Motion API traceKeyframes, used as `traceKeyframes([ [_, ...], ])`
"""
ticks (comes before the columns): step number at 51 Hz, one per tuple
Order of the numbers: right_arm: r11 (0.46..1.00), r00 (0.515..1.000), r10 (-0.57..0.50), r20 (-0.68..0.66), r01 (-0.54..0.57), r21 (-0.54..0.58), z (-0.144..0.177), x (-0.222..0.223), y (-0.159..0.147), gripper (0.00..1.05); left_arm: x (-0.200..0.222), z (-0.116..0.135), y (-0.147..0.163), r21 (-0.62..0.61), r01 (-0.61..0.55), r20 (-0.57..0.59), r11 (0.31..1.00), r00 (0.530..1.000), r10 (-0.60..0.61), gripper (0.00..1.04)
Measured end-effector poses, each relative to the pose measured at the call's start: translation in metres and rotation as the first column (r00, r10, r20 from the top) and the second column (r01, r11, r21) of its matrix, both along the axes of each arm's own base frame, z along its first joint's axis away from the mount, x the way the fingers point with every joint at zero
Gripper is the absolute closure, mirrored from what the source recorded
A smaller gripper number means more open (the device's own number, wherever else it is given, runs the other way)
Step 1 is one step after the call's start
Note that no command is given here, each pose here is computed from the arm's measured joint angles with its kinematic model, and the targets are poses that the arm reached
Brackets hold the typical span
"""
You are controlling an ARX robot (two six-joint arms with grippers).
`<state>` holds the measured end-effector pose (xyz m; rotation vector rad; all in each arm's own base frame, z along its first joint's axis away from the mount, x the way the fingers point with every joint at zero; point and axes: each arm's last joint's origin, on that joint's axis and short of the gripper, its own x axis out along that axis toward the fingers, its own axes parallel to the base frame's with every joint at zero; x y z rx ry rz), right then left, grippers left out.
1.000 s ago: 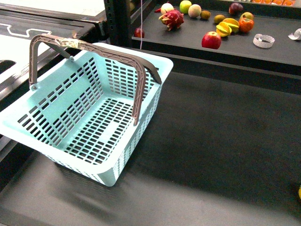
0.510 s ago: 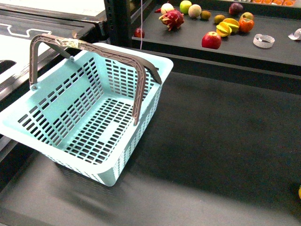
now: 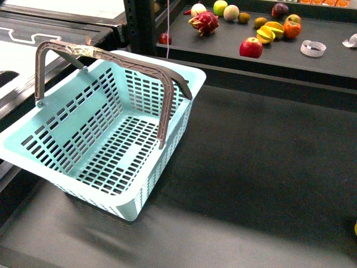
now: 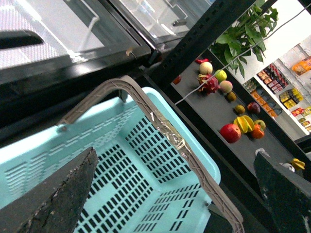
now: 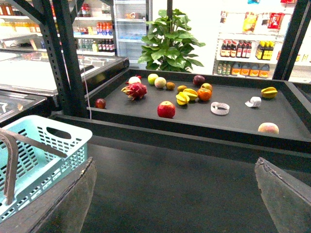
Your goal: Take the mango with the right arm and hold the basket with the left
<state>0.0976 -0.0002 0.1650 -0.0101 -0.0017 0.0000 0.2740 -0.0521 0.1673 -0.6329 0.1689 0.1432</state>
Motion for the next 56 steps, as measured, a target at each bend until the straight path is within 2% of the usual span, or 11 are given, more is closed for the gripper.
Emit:
traceKeyframes([
  [11, 1.0, 1.0, 0.0, 0.0, 0.0, 0.0, 0.0, 0.0, 0.0, 0.08, 0.07, -0.029, -0.049, -0.193, 0.061, -0.093, 0.979, 0.992, -0.08, 0.08],
  [23, 1.0, 1.0, 0.0, 0.0, 0.0, 0.0, 0.0, 0.0, 0.0, 0.08, 0.113, -0.047, -0.069, -0.327, 0.071, -0.113, 0.942, 0.987, -0.114, 0.08],
  [34, 1.0, 1.0, 0.0, 0.0, 0.0, 0.0, 0.0, 0.0, 0.0, 0.08, 0.138, -0.061, -0.078, -0.367, 0.064, -0.142, 0.928, 0.982, -0.124, 0.08],
  [41, 1.0, 1.0, 0.0, 0.0, 0.0, 0.0, 0.0, 0.0, 0.0, 0.08, 0.142, -0.066, -0.079, -0.365, 0.052, -0.166, 0.929, 0.979, -0.119, 0.42],
  [53, 1.0, 1.0, 0.0, 0.0, 0.0, 0.0, 0.0, 0.0, 0.0, 0.08, 0.14, -0.071, -0.079, -0.375, 0.072, -0.182, 0.924, 0.972, -0.149, 0.81],
  [56, 1.0, 1.0, 0.0, 0.0, 0.0, 0.0, 0.0, 0.0, 0.0, 0.08, 0.138, -0.073, -0.079, -0.412, 0.065, -0.186, 0.909, 0.97, -0.154, 0.88],
])
